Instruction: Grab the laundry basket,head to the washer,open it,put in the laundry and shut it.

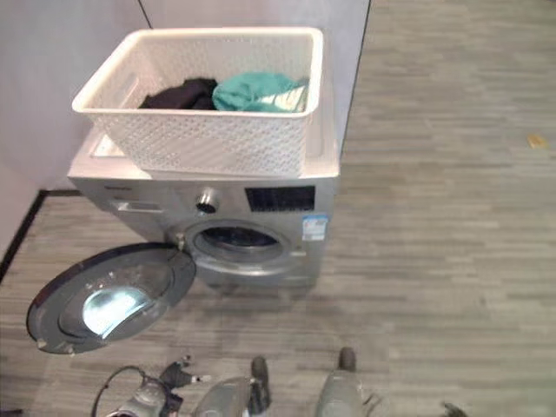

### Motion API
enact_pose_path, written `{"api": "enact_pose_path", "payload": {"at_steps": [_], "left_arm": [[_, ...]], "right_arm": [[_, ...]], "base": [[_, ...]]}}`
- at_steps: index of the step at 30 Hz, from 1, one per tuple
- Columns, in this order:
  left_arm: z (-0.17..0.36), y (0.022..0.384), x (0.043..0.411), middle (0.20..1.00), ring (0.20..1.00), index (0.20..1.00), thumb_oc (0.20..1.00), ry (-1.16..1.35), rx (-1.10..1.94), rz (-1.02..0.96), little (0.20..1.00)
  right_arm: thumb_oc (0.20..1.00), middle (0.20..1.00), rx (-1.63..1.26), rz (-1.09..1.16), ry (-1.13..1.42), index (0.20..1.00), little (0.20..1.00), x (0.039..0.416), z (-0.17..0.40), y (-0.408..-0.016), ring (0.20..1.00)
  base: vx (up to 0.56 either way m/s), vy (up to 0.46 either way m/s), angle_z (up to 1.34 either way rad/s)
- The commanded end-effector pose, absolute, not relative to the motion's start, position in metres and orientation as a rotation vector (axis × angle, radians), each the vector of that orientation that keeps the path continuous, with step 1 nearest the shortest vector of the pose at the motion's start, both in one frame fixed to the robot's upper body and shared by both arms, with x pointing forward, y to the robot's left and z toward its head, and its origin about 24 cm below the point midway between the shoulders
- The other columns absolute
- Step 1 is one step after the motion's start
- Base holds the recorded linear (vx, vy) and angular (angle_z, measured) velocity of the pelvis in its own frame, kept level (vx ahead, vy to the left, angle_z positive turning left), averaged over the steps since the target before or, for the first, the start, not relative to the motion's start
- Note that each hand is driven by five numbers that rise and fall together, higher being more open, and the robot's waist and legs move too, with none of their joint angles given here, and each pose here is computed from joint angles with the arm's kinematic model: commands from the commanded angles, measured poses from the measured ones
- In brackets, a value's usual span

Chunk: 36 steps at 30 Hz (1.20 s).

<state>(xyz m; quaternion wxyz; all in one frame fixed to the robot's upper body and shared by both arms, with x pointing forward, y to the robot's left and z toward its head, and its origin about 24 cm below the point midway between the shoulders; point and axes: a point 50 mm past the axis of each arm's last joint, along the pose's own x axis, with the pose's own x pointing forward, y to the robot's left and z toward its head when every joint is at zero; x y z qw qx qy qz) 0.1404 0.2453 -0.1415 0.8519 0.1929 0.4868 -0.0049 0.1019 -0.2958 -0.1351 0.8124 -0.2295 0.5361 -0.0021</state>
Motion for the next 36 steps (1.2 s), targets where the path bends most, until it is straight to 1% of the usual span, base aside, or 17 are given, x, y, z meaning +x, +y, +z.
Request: {"api": "enact_pose_path", "payload": {"at_steps": [1, 4, 8, 10, 16, 20, 22, 23, 24, 28, 31, 32, 36], "left_arm": [[-0.130, 0.257, 0.161, 1.000, 1.000, 1.000, 1.000, 0.970, 0.451, 0.022, 1.000], [-0.133, 0.248, 0.161, 1.000, 1.000, 1.000, 1.000, 0.974, 0.449, -0.017, 1.000], [-0.133, 0.223, 0.172, 1.000, 1.000, 1.000, 1.000, 0.920, 0.449, -0.099, 1.000], [-0.131, 0.217, 0.176, 1.000, 1.000, 1.000, 1.000, 0.891, 0.446, -0.128, 1.000], [-0.125, 0.218, 0.188, 1.000, 1.000, 1.000, 1.000, 0.857, 0.451, -0.109, 1.000], [-0.125, 0.227, 0.186, 1.000, 1.000, 1.000, 1.000, 0.872, 0.472, -0.088, 1.000], [-0.125, 0.238, 0.183, 1.000, 1.000, 1.000, 1.000, 0.903, 0.482, -0.047, 1.000], [-0.125, 0.244, 0.182, 1.000, 1.000, 1.000, 1.000, 0.918, 0.481, -0.023, 1.000], [-0.126, 0.247, 0.179, 1.000, 1.000, 1.000, 1.000, 0.929, 0.484, -0.015, 1.000], [-0.127, 0.248, 0.176, 1.000, 1.000, 1.000, 1.000, 0.931, 0.510, -0.027, 1.000], [-0.127, 0.242, 0.178, 1.000, 1.000, 1.000, 1.000, 0.920, 0.529, -0.057, 1.000], [-0.127, 0.239, 0.180, 1.000, 1.000, 1.000, 1.000, 0.911, 0.546, -0.068, 1.000], [-0.129, 0.238, 0.178, 1.000, 1.000, 1.000, 1.000, 0.927, 0.553, -0.074, 1.000]], "right_arm": [[1.000, 1.000, -0.566, 0.071, 1.120, 1.000, 1.000, 0.114, -0.133, -0.292, 1.000], [1.000, 1.000, -0.568, 0.092, 1.138, 1.000, 1.000, 0.109, -0.137, -0.289, 1.000], [1.000, 1.000, -0.599, 0.092, 1.207, 1.000, 1.000, 0.092, -0.140, -0.296, 1.000], [1.000, 1.000, -0.607, 0.086, 1.185, 1.000, 1.000, 0.097, -0.136, -0.299, 1.000], [1.000, 1.000, -0.569, 0.026, 1.180, 1.000, 1.000, 0.095, -0.132, -0.309, 1.000], [1.000, 1.000, -0.579, 0.013, 1.185, 1.000, 1.000, 0.091, -0.131, -0.313, 1.000], [1.000, 1.000, -0.602, 0.041, 1.145, 1.000, 1.000, 0.100, -0.129, -0.309, 1.000], [1.000, 1.000, -0.613, 0.071, 1.106, 1.000, 1.000, 0.111, -0.127, -0.305, 1.000], [1.000, 1.000, -0.614, 0.082, 1.100, 1.000, 1.000, 0.111, -0.127, -0.302, 1.000], [1.000, 1.000, -0.622, 0.086, 1.073, 1.000, 1.000, 0.123, -0.125, -0.298, 1.000], [1.000, 1.000, -0.630, 0.093, 1.037, 1.000, 1.000, 0.138, -0.123, -0.294, 1.000], [1.000, 1.000, -0.651, 0.127, 1.014, 1.000, 1.000, 0.146, -0.122, -0.288, 1.000], [1.000, 1.000, -0.649, 0.156, 1.013, 1.000, 1.000, 0.148, -0.125, -0.280, 1.000]], "base": [[0.03, 0.217, -0.93], [0.08, 0.199, -0.05], [0.13, -0.031, 0.44], [0.07, -0.111, 0.31], [0.04, -0.059, 0.30], [0.11, 0.108, 0.29], [0.20, 0.267, -0.08], [0.18, 0.263, -0.16], [0.17, 0.275, -0.12], [0.10, 0.304, -0.40], [0.03, 0.219, -0.72], [0.01, 0.162, -0.65], [0.04, 0.072, -0.19]]}}
